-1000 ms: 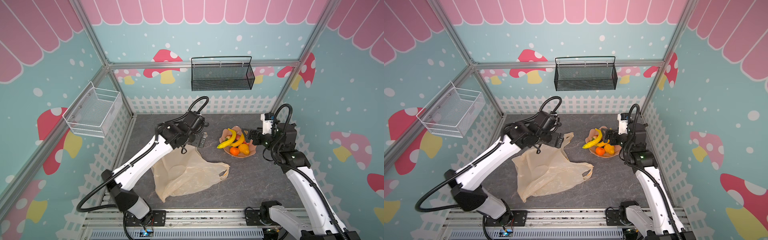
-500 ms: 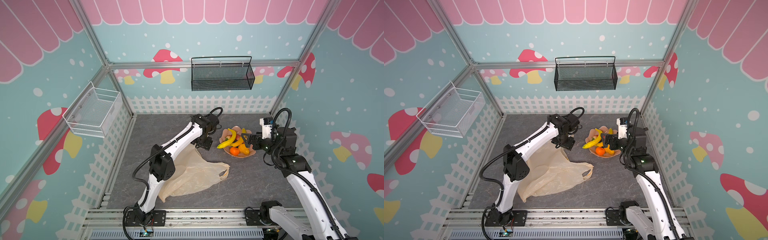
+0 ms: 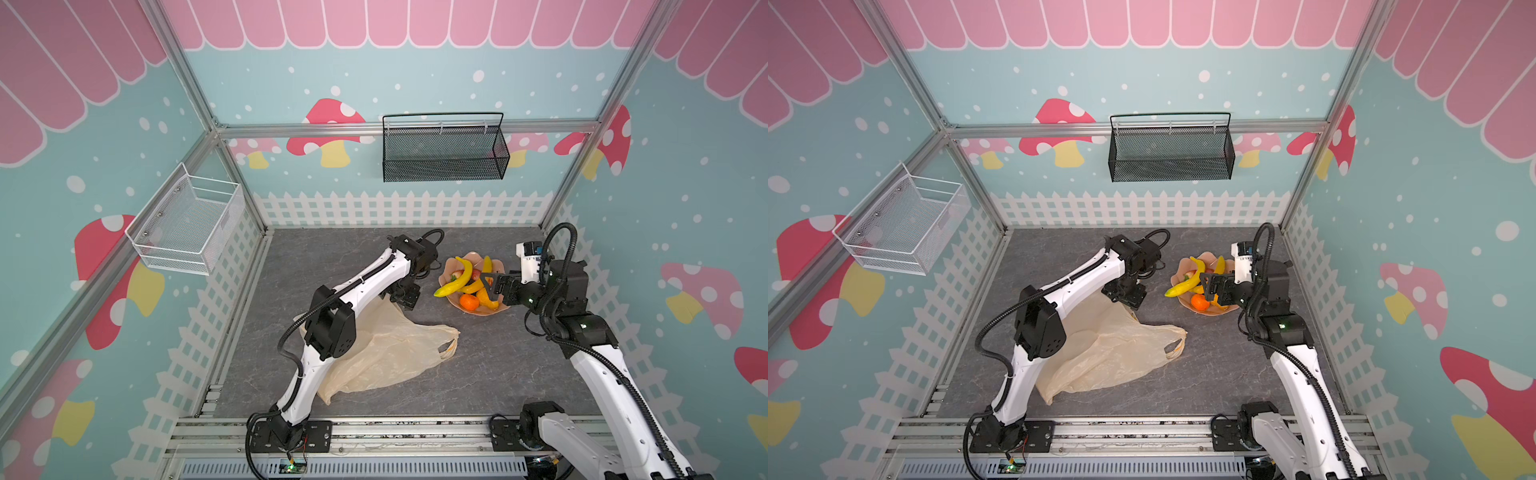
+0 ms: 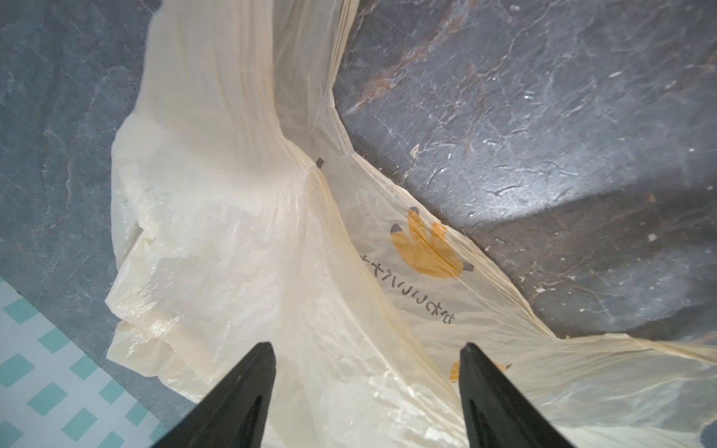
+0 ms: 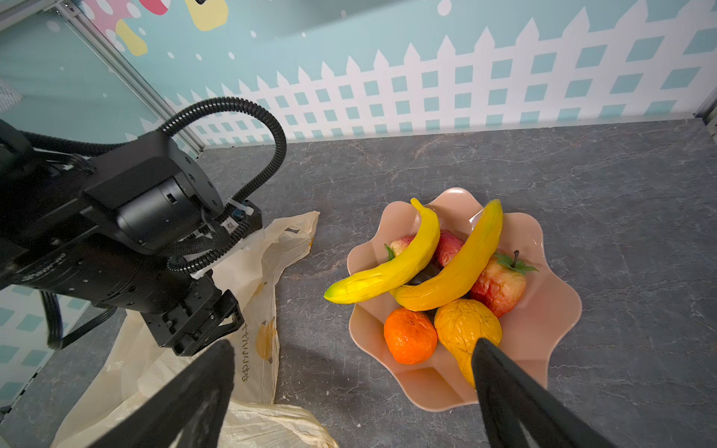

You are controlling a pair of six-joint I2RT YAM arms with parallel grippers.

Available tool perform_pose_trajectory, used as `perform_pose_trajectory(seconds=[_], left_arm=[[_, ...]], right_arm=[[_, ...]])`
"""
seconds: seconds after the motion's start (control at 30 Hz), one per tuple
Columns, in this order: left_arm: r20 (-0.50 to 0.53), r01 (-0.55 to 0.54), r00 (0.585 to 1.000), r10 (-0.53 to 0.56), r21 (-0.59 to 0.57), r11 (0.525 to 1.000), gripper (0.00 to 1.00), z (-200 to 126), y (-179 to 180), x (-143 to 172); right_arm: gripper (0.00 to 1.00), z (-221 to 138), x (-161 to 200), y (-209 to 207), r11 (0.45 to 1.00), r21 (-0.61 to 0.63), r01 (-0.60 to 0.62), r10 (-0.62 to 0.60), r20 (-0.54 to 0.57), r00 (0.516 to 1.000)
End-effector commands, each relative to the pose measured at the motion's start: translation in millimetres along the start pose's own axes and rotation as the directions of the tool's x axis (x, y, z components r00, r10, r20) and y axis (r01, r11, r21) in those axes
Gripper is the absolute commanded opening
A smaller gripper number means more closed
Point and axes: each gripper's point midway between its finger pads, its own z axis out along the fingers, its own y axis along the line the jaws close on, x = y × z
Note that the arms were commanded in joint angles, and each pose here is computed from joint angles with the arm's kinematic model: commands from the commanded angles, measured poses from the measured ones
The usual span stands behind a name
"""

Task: Place the fruits into the plastic bag
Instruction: Open the plastic bag at the center of the table.

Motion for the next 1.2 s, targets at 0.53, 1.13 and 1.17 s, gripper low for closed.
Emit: perform_pose_trajectory(seconds=[0.53, 1.13, 1.17], left_arm=[[-0.088, -0.046, 0.996, 0.031, -0.172, 0.984, 0.39, 20.7, 23.1, 26.4], [0.338, 0.043, 0.94, 0.056, -0.277, 0.96, 0.0, -112.0, 71.3, 25.0], [0.36, 0.036, 0.93, 0.074, -0.289, 0.957, 0.0, -118.5, 72.6, 24.7]], right_arm=[[0.97, 11.3, -4.4, 7.2, 0.997, -0.056, -0.047, 0.049, 0.024, 0.999], [0.97, 25.1, 8.4, 13.3, 0.983, -0.128, -0.135, 0.135, -0.008, 0.991], [0.97, 26.1, 8.5, 17.2, 0.978, -0.153, -0.144, 0.145, -0.01, 0.989]])
